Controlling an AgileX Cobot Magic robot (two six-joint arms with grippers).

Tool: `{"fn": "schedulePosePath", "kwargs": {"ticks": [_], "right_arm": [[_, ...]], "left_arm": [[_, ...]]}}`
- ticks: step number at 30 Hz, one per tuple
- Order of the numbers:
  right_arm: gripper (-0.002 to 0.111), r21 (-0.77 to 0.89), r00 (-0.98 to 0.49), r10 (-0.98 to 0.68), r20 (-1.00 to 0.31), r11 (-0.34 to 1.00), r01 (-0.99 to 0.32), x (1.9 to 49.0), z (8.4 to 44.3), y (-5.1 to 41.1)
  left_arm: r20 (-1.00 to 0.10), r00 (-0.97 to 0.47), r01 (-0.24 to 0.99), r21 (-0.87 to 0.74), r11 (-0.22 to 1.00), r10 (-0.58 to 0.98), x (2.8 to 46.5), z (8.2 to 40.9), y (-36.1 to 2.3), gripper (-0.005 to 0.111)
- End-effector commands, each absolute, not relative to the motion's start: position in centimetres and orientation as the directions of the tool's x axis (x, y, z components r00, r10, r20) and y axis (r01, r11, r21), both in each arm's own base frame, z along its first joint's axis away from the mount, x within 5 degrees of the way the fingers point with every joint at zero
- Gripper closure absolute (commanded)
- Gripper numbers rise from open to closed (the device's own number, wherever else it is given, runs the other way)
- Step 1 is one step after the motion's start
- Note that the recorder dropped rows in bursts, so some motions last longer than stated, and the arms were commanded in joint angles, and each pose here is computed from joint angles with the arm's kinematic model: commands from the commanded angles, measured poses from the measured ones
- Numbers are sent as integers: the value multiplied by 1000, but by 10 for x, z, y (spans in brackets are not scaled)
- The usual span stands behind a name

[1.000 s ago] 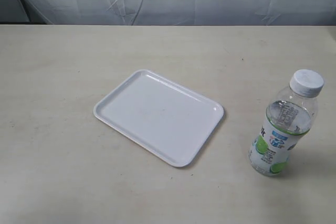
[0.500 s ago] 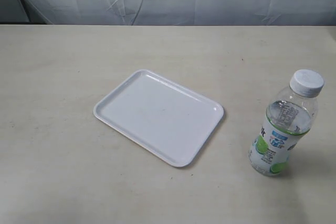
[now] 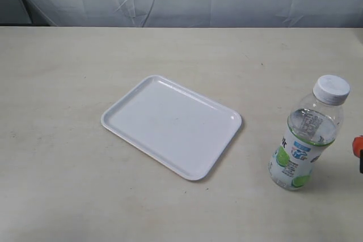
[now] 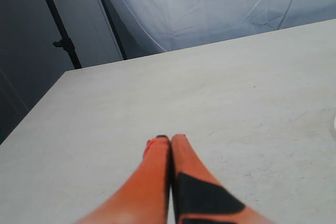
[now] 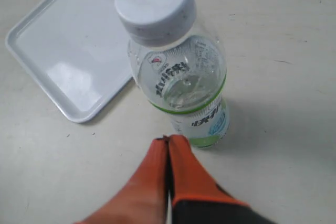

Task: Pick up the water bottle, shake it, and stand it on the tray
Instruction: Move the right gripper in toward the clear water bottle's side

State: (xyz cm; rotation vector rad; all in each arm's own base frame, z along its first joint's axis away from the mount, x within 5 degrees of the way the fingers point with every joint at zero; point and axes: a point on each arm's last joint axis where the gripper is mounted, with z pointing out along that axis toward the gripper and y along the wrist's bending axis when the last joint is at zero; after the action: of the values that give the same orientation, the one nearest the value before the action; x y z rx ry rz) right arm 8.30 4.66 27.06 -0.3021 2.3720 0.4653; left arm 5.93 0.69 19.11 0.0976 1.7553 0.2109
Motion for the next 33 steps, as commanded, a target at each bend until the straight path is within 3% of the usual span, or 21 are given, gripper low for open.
{"fn": "schedulePosePath", "kwargs": {"ticks": [1,9,13,21,24,29,31,33], "right_arm": [[109,238,-719,-91,-689,908,-344,87,271,48],[109,215,-727,-102,-679,919,-330,90,268,46],[109,171,-775,-89,-626,954,-247,99,257,41],[106,221,-818,-97,-567,938,-265,111,247,51],[86,227,-825,-98,-557,937,-265,113,246,52],[30,229,-826,-93,-556,938,-260,113,246,52],[21,229,-826,-93,-556,938,-260,113,246,52],[22,226,-824,-97,-558,938,-264,114,245,53]], "left_arm": [[-969,-180,-53,184,982,172,59,192,7,107],[-969,-180,-53,184,982,172,59,192,7,107],[-969,-180,-53,184,982,172,59,192,7,107],[-969,-180,-53,184,982,172,59,192,7,107],[-969,-180,-53,184,982,172,59,192,7,107],[-969,-180,-53,184,982,172,59,192,7,107],[-969,-180,-53,184,982,172,59,192,7,107],[-969,-180,-53,184,982,172,59,192,7,107]]}}
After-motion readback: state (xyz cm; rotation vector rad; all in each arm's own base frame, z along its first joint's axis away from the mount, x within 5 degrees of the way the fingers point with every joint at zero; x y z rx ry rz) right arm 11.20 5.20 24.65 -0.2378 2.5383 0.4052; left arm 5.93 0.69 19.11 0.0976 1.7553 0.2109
